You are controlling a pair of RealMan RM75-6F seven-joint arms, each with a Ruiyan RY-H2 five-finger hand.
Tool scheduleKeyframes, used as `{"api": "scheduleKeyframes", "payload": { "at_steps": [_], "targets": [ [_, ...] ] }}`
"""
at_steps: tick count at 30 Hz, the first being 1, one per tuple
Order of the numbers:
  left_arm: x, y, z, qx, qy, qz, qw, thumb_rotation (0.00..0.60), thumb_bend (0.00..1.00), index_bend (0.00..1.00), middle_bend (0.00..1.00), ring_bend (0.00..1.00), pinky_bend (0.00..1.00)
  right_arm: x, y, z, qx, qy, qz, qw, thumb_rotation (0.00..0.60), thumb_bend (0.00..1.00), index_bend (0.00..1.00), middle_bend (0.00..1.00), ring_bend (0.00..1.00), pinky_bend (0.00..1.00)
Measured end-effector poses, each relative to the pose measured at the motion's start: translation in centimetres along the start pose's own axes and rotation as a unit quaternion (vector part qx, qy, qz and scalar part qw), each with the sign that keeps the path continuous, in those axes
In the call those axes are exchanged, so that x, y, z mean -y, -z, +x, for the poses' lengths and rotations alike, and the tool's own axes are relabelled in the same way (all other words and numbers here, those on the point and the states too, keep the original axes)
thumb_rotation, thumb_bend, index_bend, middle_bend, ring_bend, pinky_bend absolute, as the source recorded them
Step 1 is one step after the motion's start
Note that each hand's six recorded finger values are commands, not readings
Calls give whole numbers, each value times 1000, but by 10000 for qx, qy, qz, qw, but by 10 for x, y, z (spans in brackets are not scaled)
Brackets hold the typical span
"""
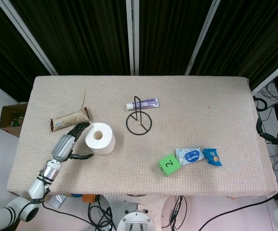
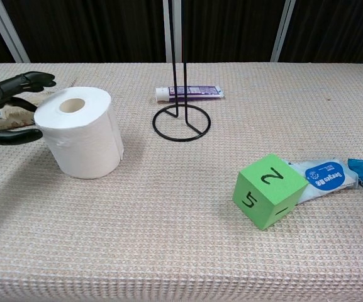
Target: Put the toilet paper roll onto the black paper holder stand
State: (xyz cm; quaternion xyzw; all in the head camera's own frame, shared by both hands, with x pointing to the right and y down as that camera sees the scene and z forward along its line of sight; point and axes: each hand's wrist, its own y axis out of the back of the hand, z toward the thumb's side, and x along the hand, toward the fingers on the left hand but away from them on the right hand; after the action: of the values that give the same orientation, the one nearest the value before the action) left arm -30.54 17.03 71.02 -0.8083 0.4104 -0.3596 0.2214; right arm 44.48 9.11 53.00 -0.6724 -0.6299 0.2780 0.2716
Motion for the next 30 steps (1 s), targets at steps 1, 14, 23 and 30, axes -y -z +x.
{"api": "scheduleKeyframes", "payload": {
  "at_steps": [1,14,23,30],
  "targets": [
    [2,-2,2,22,19,-16,10000,294,52,3,45,30,205,0,0,-1,17,5,-38,10000,600,425,0,0,0,0],
    [21,-13,27,93,-103,346,9993,455,58,3,0,22,203,-8,0,-4,164,54,-97,9998,600,488,0,0,0,0],
    [24,-12,34,36,-15,162,9999,593,85,1,102,86,232,-7,5,-3,227,25,-137,9996,600,487,0,0,0,0],
    [23,-14,34,71,-13,75,9999,600,260,35,303,210,343,-7,9,-2,248,39,-150,9996,600,488,0,0,0,0]
  ]
}}
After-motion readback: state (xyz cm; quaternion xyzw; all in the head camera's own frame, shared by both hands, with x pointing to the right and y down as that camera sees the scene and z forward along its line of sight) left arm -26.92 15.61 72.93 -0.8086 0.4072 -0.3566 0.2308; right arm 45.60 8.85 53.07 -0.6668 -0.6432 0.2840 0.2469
